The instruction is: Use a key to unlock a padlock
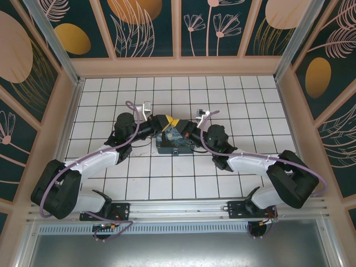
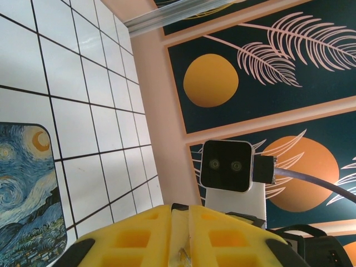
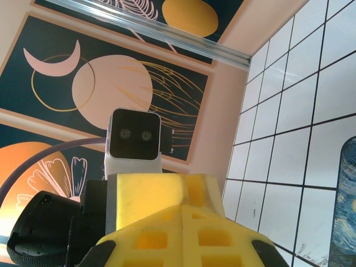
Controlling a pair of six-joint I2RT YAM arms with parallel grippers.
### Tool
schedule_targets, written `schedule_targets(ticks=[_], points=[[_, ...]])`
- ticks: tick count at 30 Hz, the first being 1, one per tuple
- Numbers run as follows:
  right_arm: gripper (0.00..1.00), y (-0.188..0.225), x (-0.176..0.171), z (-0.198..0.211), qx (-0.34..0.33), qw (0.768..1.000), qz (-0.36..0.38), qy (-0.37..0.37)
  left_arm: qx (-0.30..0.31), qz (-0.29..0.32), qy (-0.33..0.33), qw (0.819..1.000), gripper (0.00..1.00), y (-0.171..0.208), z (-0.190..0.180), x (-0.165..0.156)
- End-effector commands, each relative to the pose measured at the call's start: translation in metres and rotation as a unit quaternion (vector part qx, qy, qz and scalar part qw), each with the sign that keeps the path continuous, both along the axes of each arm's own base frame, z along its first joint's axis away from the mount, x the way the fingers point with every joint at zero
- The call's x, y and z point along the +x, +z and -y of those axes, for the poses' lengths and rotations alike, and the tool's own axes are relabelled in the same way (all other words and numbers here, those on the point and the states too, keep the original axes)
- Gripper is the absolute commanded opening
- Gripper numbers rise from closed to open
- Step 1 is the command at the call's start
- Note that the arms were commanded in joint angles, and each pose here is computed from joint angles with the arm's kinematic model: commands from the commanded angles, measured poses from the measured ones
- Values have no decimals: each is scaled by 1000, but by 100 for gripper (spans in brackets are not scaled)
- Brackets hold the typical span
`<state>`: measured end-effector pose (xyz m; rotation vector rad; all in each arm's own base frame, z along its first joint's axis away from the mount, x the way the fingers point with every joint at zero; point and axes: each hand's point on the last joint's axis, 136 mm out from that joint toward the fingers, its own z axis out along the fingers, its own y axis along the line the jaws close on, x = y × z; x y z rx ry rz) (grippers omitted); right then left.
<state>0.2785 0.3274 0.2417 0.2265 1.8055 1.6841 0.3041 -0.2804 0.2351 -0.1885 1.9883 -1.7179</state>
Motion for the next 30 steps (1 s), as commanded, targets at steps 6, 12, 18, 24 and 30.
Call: schedule_targets(ticks=[6,12,18,24,30], points=[[0,19,2,-2,27,999,20,3,-12,24,-10,1000,7,10,3,-1],[0,16,-1,1,26,999,19,2,-9,33,-8,999,0,12,4,2],[44,14,-2,28,16,999,23,-40,2,73,6,997,0,21,2,7],[53,25,-3,51,14,997,44,-61,-4,136,13,991,0,45,0,7],[51,45,-10,44,16,994,104,-31,-21,183,18,983,0,63,-3,3]])
